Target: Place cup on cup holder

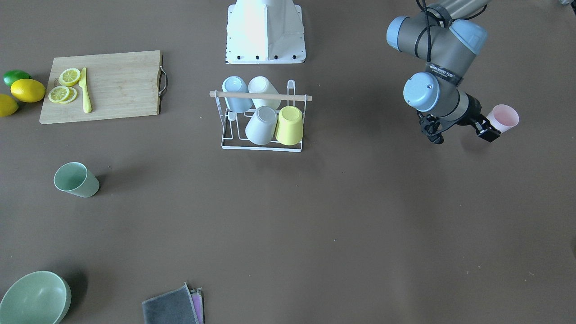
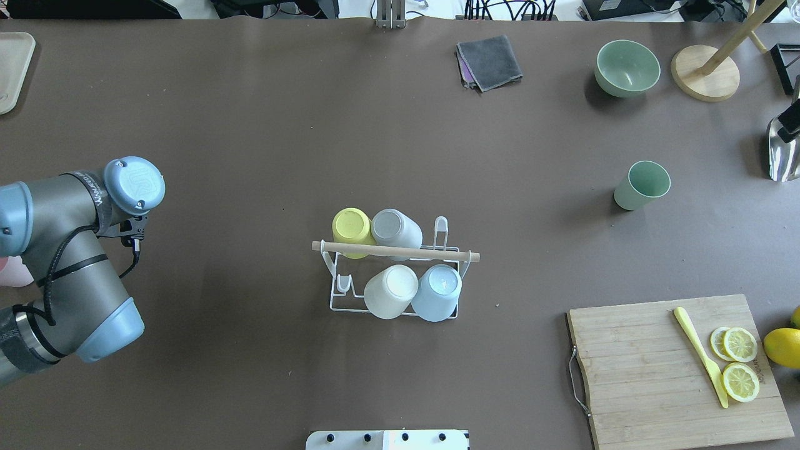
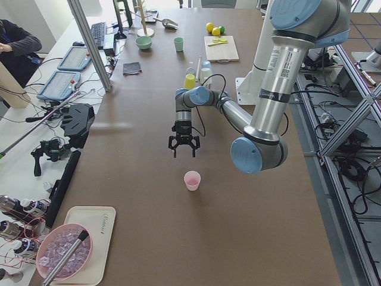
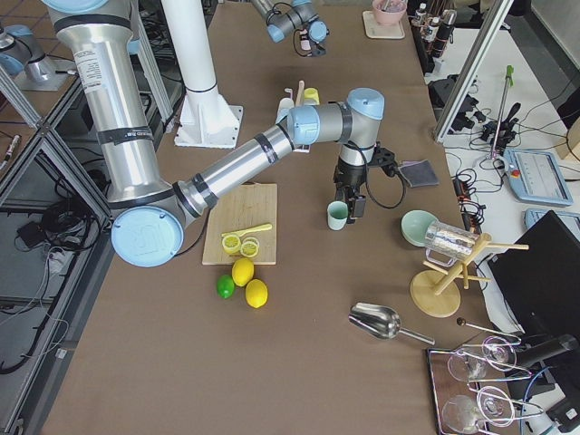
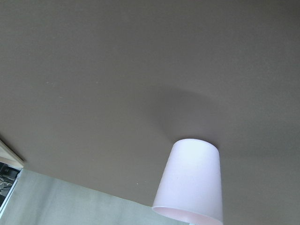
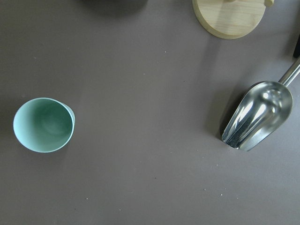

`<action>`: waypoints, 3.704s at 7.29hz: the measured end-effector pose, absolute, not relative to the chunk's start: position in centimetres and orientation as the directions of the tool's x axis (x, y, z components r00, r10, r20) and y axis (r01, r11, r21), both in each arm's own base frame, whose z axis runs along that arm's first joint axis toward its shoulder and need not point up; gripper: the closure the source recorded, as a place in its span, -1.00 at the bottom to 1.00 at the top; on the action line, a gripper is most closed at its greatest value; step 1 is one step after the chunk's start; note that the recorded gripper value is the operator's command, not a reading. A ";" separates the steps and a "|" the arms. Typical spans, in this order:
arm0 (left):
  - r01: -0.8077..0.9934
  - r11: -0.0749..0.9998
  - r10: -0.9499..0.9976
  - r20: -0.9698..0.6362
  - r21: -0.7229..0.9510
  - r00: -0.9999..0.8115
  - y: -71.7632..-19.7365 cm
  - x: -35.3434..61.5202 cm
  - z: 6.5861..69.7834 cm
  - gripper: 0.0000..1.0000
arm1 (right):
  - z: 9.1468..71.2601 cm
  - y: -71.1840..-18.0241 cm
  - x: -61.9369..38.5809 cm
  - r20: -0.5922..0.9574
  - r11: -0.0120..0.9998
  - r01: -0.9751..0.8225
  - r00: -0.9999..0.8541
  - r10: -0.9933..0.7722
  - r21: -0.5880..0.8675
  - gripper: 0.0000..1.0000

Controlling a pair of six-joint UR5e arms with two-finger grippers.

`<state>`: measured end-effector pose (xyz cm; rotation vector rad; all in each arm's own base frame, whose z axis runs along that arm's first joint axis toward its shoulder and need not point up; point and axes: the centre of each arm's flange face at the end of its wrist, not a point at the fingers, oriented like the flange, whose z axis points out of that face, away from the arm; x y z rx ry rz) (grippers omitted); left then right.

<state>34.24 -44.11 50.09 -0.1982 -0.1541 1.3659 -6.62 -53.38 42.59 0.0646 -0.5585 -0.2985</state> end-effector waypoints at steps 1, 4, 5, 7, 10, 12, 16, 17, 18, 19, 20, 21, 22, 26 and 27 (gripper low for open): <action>-0.961 0.145 0.988 -0.012 -0.236 0.153 -43.0 35.6 50.5 -0.97 | 42.8 -53.3 -7.5 0.506 0.945 0.296 0.799 -0.325 0.139 -1.00; -0.964 0.044 0.998 -0.033 -0.260 0.055 -40.2 37.8 51.8 -0.96 | 41.2 -54.8 -11.1 0.499 0.906 0.408 0.766 -0.406 0.111 -1.00; -0.963 0.010 0.999 -0.047 -0.270 0.024 -39.8 37.5 52.5 -0.96 | 40.4 -56.1 -13.1 0.498 0.896 0.434 0.758 -0.421 0.096 -1.00; -0.958 -0.014 0.998 -0.064 -0.288 0.005 -39.4 36.9 54.2 -0.96 | 39.0 -57.9 -16.5 0.474 0.873 0.485 0.756 -0.451 0.057 -1.00; -0.958 -0.016 0.998 -0.064 -0.286 0.002 -38.9 36.2 55.9 -0.94 | 38.1 -62.5 -19.7 0.432 0.842 0.538 0.765 -0.477 -0.023 -1.00; -0.959 -0.010 0.998 -0.057 -0.284 0.006 -39.0 35.6 56.8 -0.94 | 38.6 -65.2 -21.1 0.442 0.817 0.573 0.751 -0.491 -0.066 -1.00; -0.953 -0.005 1.000 0.001 -0.304 -0.006 -39.6 34.7 59.4 -0.94 | 39.5 -69.8 -28.7 0.456 0.744 0.630 0.742 -0.492 -0.221 -1.00; -0.953 -0.005 1.000 0.003 -0.304 -0.006 -39.7 34.8 60.2 -0.94 | 39.4 -69.4 -30.3 0.460 0.712 0.662 0.721 -0.518 -0.235 -1.00; -0.953 -0.005 1.000 0.005 -0.303 -0.007 -39.8 34.9 60.7 -0.94 | 39.4 -69.1 -31.0 0.473 0.675 0.698 0.691 -0.548 -0.239 -1.00; -0.953 -0.005 1.000 0.005 -0.303 -0.006 -39.8 34.9 61.0 -0.94 | 39.8 -68.7 -31.7 0.483 0.642 0.727 0.665 -0.569 -0.244 -1.00; -0.953 -0.004 1.000 0.004 -0.303 -0.006 -39.8 34.7 61.2 -0.94 | 40.7 -68.0 -33.0 0.494 0.607 0.751 0.644 -0.585 -0.260 -1.00; -0.952 -0.004 1.000 0.002 -0.306 -0.005 -39.7 34.4 61.5 -0.94 | 41.7 -67.6 -34.0 0.506 0.581 0.764 0.632 -0.587 -0.281 -0.87; -0.952 -0.004 1.000 0.001 -0.307 -0.005 -39.5 34.1 61.8 -0.94 | 42.3 -67.4 -34.4 0.520 0.556 0.781 0.613 -0.595 -0.283 -0.73; -0.954 -0.002 1.000 0.006 -0.300 -0.004 -39.3 33.5 62.8 -0.94 | 41.5 -67.2 -35.7 0.515 0.441 0.872 0.484 -0.708 -0.214 -1.00; -0.955 0.000 1.000 0.007 -0.298 -0.002 -39.3 33.4 62.8 -0.94 | 41.6 -66.6 -36.7 0.509 0.421 0.881 0.470 -0.721 -0.217 -1.00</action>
